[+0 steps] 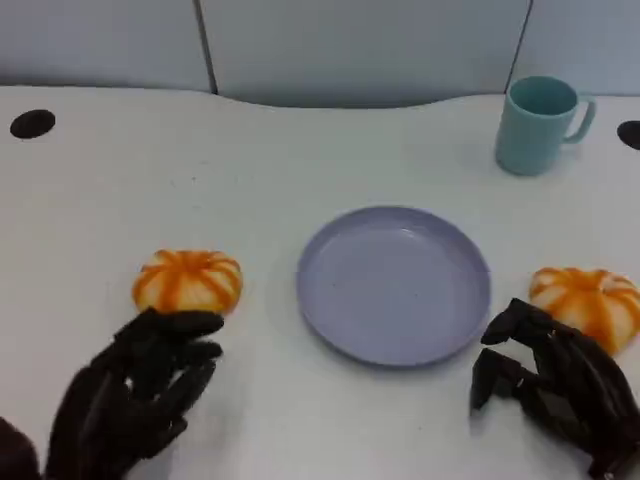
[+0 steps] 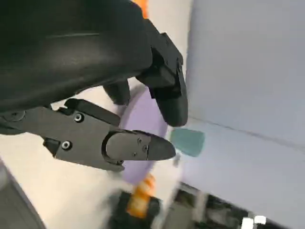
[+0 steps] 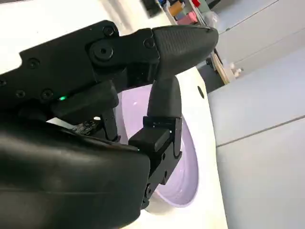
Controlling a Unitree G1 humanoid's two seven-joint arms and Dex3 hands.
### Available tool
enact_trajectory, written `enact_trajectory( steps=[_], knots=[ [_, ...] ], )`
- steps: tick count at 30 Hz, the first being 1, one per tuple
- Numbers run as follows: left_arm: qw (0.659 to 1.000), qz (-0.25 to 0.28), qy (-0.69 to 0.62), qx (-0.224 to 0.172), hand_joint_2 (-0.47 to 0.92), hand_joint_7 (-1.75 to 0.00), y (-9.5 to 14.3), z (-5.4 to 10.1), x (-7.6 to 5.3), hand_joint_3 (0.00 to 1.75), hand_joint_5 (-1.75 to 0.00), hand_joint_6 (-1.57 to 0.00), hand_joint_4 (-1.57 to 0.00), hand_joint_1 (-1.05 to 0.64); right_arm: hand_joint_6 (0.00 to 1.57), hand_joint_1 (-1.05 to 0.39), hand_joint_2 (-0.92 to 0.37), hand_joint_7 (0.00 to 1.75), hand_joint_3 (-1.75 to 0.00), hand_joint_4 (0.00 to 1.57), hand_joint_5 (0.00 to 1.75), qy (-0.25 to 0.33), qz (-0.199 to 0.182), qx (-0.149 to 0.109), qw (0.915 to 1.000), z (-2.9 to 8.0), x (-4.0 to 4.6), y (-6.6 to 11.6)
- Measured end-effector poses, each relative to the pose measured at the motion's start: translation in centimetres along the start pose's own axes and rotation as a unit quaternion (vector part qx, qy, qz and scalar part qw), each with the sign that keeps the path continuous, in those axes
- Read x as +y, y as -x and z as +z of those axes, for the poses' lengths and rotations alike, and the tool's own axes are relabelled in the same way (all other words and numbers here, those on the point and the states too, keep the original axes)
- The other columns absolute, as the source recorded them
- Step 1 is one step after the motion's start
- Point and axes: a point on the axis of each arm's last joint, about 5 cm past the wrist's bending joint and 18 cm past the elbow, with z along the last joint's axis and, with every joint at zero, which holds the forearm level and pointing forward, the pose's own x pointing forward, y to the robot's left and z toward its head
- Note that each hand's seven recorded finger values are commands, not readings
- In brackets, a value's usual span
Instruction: Grasp the bread from the table and place it into the plate.
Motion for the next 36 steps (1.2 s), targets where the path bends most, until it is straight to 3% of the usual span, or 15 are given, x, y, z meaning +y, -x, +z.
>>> enact_trajectory(
  steps=[3, 8, 9, 11, 15, 20, 23, 24, 29, 34, 36],
  knots=[
    [0.992, -0.01, -0.108, -0.057, 0.92, -0.33, -0.8, 1.7, 0.3, 0.22, -0.89, -0.43, -0.31, -0.46, 0.55, -0.53, -0.92, 1.38, -0.32, 0.69, 1.67, 0.002, 0.0, 0.0, 1.0, -0.1, 0.01, 0.0],
    [0.991, -0.018, -0.12, -0.061, 0.92, -0.31, -0.9, 1.5, -0.1, 0.22, -0.89, -0.44, -0.31, -0.46, 0.55, -0.53, -0.92, 1.39, -0.32, 0.69, 1.67, 0.002, 0.002, -0.002, 1.0, -0.1, 0.12, -0.1],
    [0.991, -0.018, -0.12, -0.061, 0.87, -0.17, -0.9, 1.5, -0.1, 0.11, -0.64, -0.36, -0.18, -0.53, 0.55, -0.53, -0.92, 1.38, -0.31, 0.69, 1.67, 0.002, 0.002, -0.002, 1.0, -0.1, 0.12, -0.1],
    [0.98, -0.023, -0.192, -0.051, 0.86, -0.06, -1.1, 2.1, -0.1, 0.04, -0.43, -0.33, -0.14, -0.58, 0.55, -0.53, -0.92, 1.38, -0.31, 0.69, 1.66, 0.002, 0.003, -0.004, 1.0, -0.1, 0.16, -0.1],
    [0.918, -0.034, -0.393, -0.042, 0.87, -0.01, -1.8, 4.4, 0.2, 0.01, -0.31, -0.29, -0.11, -0.63, 0.55, -0.53, -0.92, 1.35, -0.3, 0.69, 1.64, -0.003, 0.006, -0.006, 1.0, -0.3, 0.39, -0.3],
    [0.794, -0.019, -0.603, -0.072, 0.86, 0.0, -2.8, 7.5, 0.2, 0.0, -0.26, -0.28, -0.05, -0.72, 0.55, -0.51, -0.92, 1.33, -0.29, 0.68, 1.62, -0.01, 0.008, 0.001, 0.9999, -0.2, 0.35, -0.5],
    [0.703, -0.015, -0.709, -0.058, 0.85, 0.0, -3.5, 8.6, -0.2, 0.0, -0.25, -0.27, -0.04, -0.74, 0.55, -0.51, -0.92, 1.32, -0.28, 0.68, 1.62, -0.016, 0.007, 0.006, 0.9998, -0.1, 0.41, -0.6],
    [0.687, -0.009, -0.725, -0.059, 0.85, 0.0, -3.7, 8.9, -0.2, 0.0, -0.25, -0.25, -0.02, -0.75, 0.56, -0.51, -0.92, 1.33, -0.28, 0.68, 1.62, -0.017, 0.007, 0.007, 0.9998, -0.1, 0.42, -0.6],
    [0.636, 0.001, -0.77, -0.057, 0.85, 0.0, -4.3, 9.5, -0.9, 0.0, -0.25, -0.22, -0.01, -0.76, 0.56, -0.51, -0.92, 1.33, -0.28, 0.68, 1.63, -0.017, 0.004, 0.006, 0.9998, -0.1, 0.51, -0.6],
    [0.633, 0.0, -0.773, -0.052, 0.84, 0.0, -4.6, 9.6, -1.1, 0.0, -0.26, -0.21, -0.02, -0.75, 0.56, -0.51, -0.92, 1.33, -0.28, 0.68, 1.63, -0.018, 0.004, 0.005, 0.9998, -0.2, 0.54, -0.5],
    [0.634, -0.018, -0.773, -0.023, 0.83, 0.0, -5.5, 9.2, -1.0, 0.0, -0.25, -0.21, -0.03, -0.75, 0.56, -0.51, -0.92, 1.33, -0.28, 0.68, 1.62, -0.021, 0.004, 0.004, 0.9998, -0.2, 0.6, -0.5]
  ],
)
